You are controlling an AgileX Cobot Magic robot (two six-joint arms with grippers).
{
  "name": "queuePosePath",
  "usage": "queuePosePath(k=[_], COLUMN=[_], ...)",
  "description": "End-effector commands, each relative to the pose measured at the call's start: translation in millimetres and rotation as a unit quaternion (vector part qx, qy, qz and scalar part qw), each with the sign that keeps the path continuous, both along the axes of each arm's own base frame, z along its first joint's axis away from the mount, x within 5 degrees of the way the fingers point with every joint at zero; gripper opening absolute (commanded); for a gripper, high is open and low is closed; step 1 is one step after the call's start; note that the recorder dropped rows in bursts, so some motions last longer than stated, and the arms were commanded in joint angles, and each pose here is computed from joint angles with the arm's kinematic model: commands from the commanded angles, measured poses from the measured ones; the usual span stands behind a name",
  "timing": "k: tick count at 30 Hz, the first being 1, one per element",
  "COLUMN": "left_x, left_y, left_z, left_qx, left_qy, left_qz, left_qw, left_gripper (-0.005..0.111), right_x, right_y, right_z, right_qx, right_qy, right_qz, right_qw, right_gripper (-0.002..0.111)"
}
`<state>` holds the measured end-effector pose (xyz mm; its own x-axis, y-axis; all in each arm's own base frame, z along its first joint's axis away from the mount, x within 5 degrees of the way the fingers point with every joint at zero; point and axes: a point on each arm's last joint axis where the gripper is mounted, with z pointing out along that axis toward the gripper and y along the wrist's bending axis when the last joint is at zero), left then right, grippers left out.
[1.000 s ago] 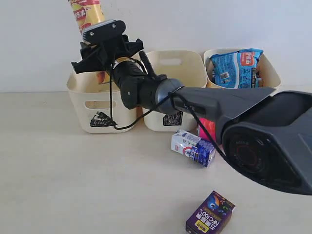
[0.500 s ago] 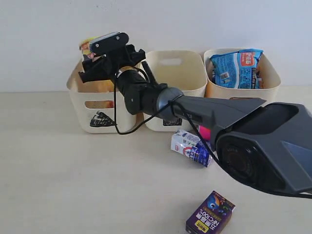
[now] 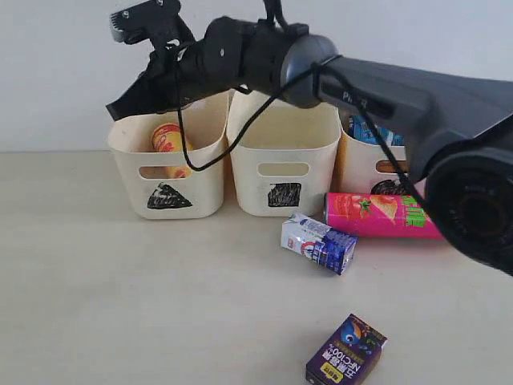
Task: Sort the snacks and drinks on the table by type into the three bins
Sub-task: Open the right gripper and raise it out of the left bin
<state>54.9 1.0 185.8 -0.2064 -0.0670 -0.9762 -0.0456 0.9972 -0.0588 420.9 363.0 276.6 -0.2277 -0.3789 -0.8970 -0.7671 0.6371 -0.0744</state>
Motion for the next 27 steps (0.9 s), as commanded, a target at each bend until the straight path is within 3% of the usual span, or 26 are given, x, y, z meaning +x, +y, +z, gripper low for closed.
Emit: queuePosePath(k=[1,8,18,27], left_x=[0,0,0,0], left_y=[0,0,0,0], left_z=[2,2,2,2], left_qx=[-0.003,-0.003,-0.003,-0.003], left_qy=[-0.007,-0.007,-0.007,-0.007], left_qz=[-0.001,-0.001,-0.001,-0.001], left_qw=[1.0,1.0,1.0,1.0], left_gripper=[0.004,0.004,0.004,0.004], right_x=[-20,-43,-62,-74], right_y=[-12,-26,-46,-65], right_z=[24,29,40,59], right_qx=[-0.057,-0.135,-0.206,-0.228], right_qy=[0.049,0.129,0.199,0.183], right_qz=[0.038,0.078,0.071,0.045], right_qw=[0.996,0.979,0.956,0.955], right_gripper=[0.0,0.0,0.0,0.0])
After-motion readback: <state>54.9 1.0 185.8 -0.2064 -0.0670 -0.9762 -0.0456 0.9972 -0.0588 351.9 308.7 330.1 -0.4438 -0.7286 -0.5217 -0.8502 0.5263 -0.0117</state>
